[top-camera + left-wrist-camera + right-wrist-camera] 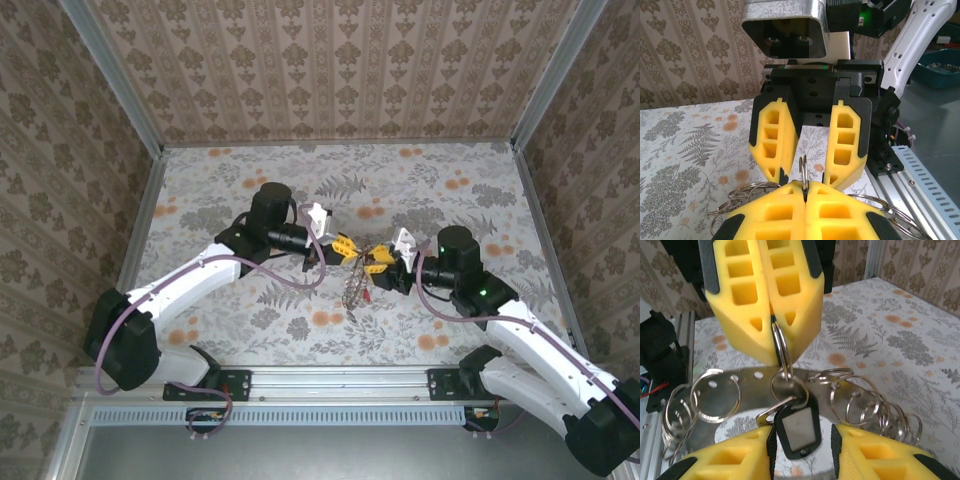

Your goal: Put the keys on the keyring

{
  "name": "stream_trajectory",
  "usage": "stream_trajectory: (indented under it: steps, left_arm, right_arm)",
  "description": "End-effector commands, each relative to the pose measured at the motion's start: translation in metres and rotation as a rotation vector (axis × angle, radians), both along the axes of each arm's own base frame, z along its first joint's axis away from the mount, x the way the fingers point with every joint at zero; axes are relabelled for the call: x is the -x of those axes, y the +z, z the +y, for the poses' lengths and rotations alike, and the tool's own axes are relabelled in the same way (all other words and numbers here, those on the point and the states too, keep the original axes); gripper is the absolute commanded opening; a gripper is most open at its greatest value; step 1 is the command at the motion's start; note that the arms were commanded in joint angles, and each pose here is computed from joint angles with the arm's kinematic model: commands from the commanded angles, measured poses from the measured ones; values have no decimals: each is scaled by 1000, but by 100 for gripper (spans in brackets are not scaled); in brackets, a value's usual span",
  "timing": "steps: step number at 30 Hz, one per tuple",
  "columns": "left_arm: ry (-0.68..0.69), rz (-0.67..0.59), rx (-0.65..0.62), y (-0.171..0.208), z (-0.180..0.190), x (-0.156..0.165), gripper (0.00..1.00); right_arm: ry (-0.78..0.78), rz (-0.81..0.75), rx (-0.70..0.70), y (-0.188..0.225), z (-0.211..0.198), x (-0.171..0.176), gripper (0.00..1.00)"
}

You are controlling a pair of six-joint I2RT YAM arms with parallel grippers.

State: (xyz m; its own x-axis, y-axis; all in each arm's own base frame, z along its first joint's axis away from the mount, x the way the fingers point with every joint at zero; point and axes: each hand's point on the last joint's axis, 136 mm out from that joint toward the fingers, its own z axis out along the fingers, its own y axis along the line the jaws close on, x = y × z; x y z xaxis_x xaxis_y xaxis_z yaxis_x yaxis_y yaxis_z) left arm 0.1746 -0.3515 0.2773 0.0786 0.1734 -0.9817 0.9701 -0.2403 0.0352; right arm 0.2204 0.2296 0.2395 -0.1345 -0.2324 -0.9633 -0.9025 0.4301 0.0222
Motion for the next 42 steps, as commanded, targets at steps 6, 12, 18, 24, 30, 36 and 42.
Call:
stream_trajectory:
  steps: [6, 12, 18, 24, 30, 36, 42]
  left_arm:
    - [20, -2, 59, 17, -1, -1, 0]
    - [41, -4, 59, 15, -1, -4, 0]
    - [88, -2, 57, 13, -3, -13, 0]
    - [121, 10, 53, 10, -4, -18, 0]
    - [129, 12, 52, 9, -4, -18, 0]
    - [107, 8, 57, 10, -4, -15, 0]
    - [93, 5, 37, 6, -3, -12, 0]
  right_arm:
    - [-9, -28, -53, 8, 11, -12, 36]
    - [3, -3, -39, 0, 12, -10, 37]
    - [-2, 0, -21, -8, 13, -7, 40]
    - [-26, -12, -1, -14, 15, -10, 47]
    - [-102, -48, 11, -16, 6, -16, 38]
    - [-121, -65, 20, -13, 3, -19, 15]
    - [-102, -86, 36, -8, 2, -14, 0]
